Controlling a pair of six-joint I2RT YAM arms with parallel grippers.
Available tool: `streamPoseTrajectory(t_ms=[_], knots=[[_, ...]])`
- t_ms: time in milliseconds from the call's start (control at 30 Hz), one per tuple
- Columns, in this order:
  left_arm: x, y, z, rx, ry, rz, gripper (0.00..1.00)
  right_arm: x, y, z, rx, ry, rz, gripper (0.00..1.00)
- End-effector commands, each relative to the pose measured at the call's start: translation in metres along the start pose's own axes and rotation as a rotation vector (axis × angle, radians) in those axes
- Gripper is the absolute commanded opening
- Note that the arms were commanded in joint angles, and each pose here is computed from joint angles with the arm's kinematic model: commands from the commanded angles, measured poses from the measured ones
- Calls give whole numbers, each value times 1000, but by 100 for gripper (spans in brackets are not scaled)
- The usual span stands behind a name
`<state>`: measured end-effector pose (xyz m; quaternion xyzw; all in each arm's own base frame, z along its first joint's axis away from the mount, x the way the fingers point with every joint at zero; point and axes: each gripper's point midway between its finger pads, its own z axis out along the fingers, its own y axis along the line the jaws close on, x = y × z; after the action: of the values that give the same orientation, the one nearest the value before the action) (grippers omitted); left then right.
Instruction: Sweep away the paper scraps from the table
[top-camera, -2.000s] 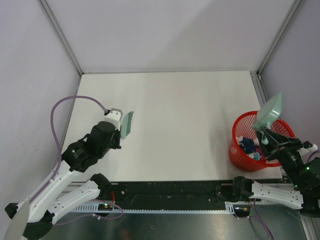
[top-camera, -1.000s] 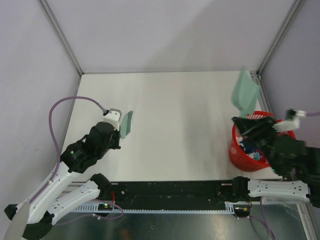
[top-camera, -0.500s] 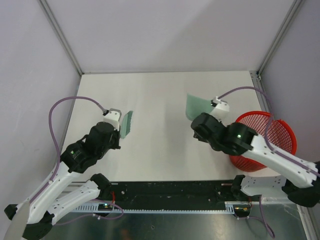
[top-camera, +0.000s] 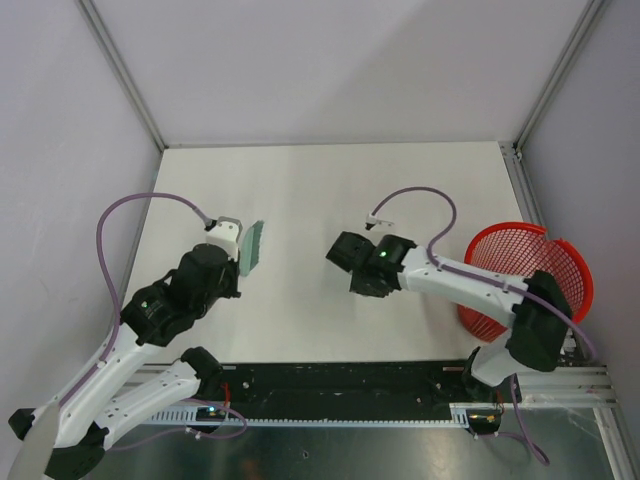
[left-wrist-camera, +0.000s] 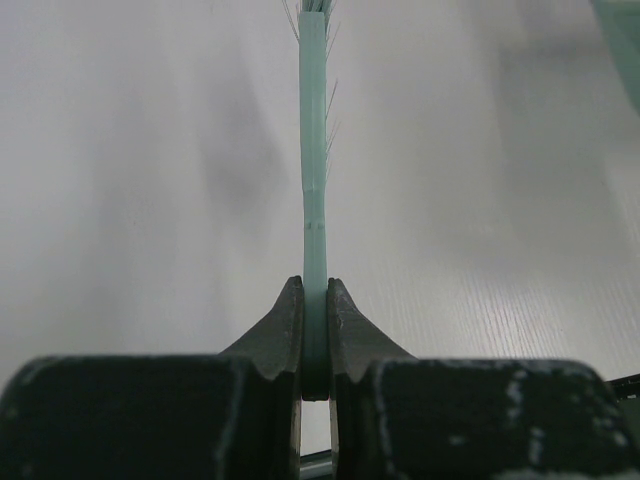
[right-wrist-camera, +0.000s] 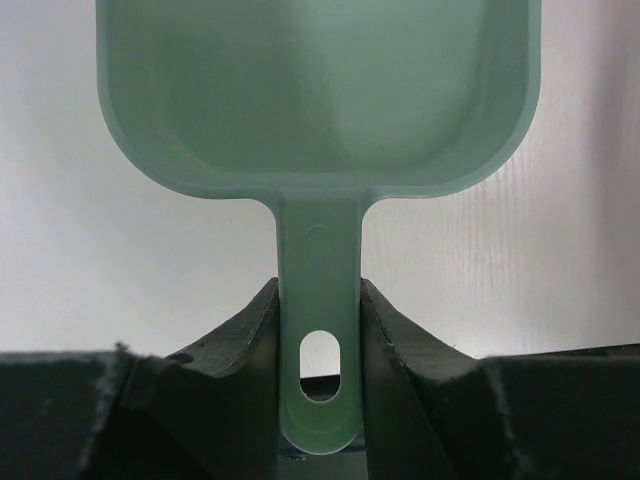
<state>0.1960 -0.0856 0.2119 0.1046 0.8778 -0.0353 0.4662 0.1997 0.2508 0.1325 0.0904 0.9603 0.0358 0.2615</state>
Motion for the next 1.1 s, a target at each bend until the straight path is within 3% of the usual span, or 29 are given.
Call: streamPoseTrajectory(t_ms=[0,367,700,767,867,967,1067], knots=[[-10,2,1,-19,-51,-47,0,15,11,22,18,53,7,0],[-9,2,2,-18,-47,-44,0,55,27,55,19,134,-132,0],[-9,2,3,-20,-43,-42,0,70,47,65,-75,173,-134,0],[-9,2,3,-20,-44,-43,0,71,53,65,-105,187,-125,8],[-9,2,3,-23,-43,-43,0,72,57,65,-125,205,-118,32],[-9,3,3,-26,-44,-44,0,72,60,60,-142,202,-125,44],[-9,2,4,-27,-40,-43,0,74,63,52,-171,211,-138,64]])
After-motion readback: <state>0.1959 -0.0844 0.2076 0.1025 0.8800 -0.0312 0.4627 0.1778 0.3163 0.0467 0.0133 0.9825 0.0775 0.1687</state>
